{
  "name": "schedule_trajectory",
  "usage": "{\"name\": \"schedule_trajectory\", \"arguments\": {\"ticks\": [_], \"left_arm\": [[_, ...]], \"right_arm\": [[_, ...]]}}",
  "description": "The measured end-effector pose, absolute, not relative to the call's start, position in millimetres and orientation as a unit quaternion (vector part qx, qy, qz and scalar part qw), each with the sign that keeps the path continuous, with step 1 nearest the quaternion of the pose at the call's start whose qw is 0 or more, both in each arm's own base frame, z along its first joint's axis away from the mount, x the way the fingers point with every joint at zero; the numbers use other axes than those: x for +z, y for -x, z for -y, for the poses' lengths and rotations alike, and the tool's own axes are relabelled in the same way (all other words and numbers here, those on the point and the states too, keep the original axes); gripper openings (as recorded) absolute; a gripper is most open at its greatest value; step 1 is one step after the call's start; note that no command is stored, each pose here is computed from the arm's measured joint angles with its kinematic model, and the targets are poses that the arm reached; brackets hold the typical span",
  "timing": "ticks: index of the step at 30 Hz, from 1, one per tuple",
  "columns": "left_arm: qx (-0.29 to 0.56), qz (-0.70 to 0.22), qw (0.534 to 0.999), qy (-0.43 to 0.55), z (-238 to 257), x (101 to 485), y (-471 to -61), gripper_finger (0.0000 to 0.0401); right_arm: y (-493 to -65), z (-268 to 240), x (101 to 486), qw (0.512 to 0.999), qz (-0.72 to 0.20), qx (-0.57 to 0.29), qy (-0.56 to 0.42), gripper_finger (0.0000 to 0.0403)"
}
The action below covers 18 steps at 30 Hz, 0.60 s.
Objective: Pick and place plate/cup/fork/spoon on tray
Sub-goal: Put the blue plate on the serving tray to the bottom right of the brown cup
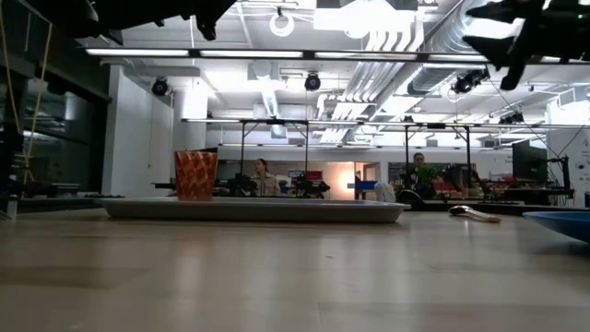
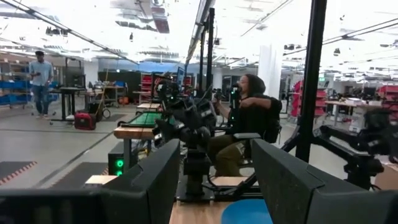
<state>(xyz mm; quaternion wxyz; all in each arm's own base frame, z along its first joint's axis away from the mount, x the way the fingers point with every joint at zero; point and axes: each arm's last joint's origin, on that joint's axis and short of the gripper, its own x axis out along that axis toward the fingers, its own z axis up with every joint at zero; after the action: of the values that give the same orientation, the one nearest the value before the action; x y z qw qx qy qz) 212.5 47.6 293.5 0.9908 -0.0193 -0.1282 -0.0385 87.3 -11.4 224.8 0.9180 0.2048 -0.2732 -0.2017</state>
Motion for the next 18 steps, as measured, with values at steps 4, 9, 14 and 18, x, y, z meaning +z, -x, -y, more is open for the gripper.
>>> {"name": "schedule_trajectory", "arguments": {"ticks": [4,9,14,18], "left_arm": [[-0.037,0.129,0.991,0.012,-47.6,293.5,-212.5,0.0188],[-0.017,0.130,0.991,0.008,-48.7,293.6,-212.6,0.0188],[0.000,0.129,0.991,0.017,-49.8,293.1,-212.7,0.0188],[-0.005,0.125,0.992,0.030,-49.3,292.4,-213.0,0.0188]], "right_arm": [[-110.5,8.9,225.8,0.950,0.136,-0.192,-0.206,0.0200],[-134.9,7.8,229.3,0.961,-0.008,-0.219,-0.172,0.0200],[-150.8,3.1,234.7,0.955,-0.115,-0.170,-0.214,0.0200],[-150.6,-4.9,232.4,0.913,-0.283,-0.090,-0.281,0.0200]]}}
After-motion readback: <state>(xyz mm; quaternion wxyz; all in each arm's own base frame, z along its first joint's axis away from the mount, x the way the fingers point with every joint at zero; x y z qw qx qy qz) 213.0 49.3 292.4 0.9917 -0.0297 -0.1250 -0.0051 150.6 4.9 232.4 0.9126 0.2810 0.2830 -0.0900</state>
